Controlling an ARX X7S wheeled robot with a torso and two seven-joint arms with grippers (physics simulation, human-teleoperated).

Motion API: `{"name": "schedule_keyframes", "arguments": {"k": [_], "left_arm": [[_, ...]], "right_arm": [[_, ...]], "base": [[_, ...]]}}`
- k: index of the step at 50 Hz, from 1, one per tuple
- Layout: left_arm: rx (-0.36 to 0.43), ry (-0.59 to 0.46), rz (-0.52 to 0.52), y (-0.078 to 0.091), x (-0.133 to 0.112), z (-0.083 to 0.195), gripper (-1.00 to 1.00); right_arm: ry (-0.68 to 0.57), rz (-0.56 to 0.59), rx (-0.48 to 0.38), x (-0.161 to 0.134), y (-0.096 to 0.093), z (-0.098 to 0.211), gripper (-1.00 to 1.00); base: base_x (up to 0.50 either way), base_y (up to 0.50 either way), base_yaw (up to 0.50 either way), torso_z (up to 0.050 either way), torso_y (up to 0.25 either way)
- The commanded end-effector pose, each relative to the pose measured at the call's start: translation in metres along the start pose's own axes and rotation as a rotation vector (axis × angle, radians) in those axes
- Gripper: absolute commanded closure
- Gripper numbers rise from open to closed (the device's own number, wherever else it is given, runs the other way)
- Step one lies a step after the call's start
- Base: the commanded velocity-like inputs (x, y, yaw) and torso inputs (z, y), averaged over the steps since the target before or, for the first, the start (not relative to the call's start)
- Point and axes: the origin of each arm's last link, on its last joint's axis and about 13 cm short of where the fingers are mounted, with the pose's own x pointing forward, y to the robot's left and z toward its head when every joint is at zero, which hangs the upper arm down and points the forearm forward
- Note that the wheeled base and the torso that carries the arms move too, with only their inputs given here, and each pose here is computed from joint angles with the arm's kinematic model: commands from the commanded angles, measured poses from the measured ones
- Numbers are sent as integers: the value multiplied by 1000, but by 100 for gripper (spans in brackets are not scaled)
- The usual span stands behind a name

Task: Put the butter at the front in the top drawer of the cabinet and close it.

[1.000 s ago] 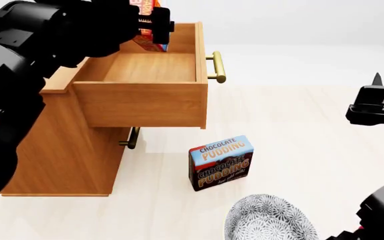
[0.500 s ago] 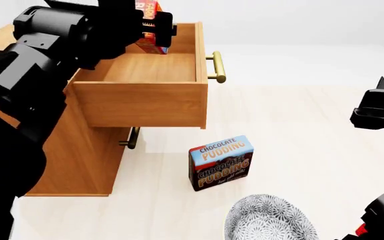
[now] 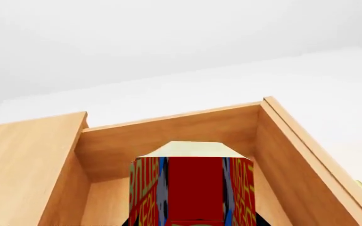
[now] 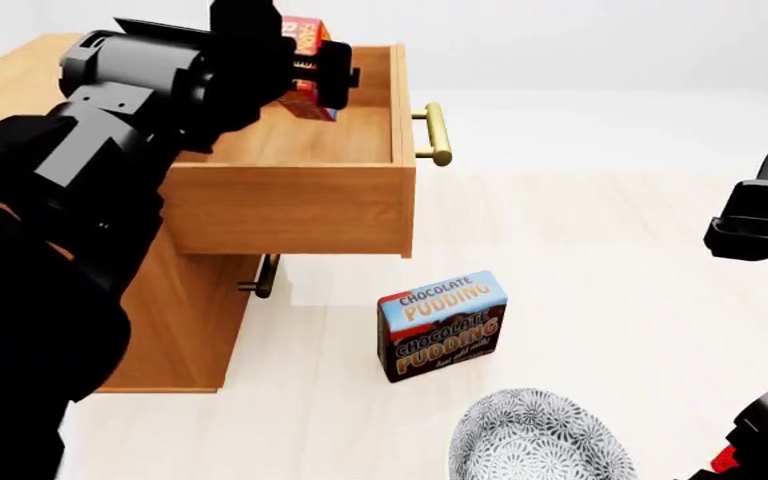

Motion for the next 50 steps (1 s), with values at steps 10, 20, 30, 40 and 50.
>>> {"name": "schedule_keyframes", "arguments": {"k": [10, 20, 30, 40, 50], "left_arm": [[27, -4, 21, -3, 0, 1, 100], [34, 2, 23, -3, 1, 0, 100], [35, 0, 17, -3, 0, 1, 100], [33, -10, 13, -2, 0, 3, 100], [37, -3, 10, -2, 0, 0, 100]], "right_arm": [[7, -2, 11, 0, -1, -3, -100], [8, 0, 16, -1, -1, -3, -100], [9, 1, 19, 0, -1, -3, -100], [9, 3, 27, -1, 0, -2, -100], [8, 0, 32, -2, 0, -1, -100]], "base": [[0, 0, 0, 1, 1], [0, 0, 0, 0, 1], [0, 0, 0, 1, 1], [0, 0, 0, 0, 1], [0, 0, 0, 0, 2]]}}
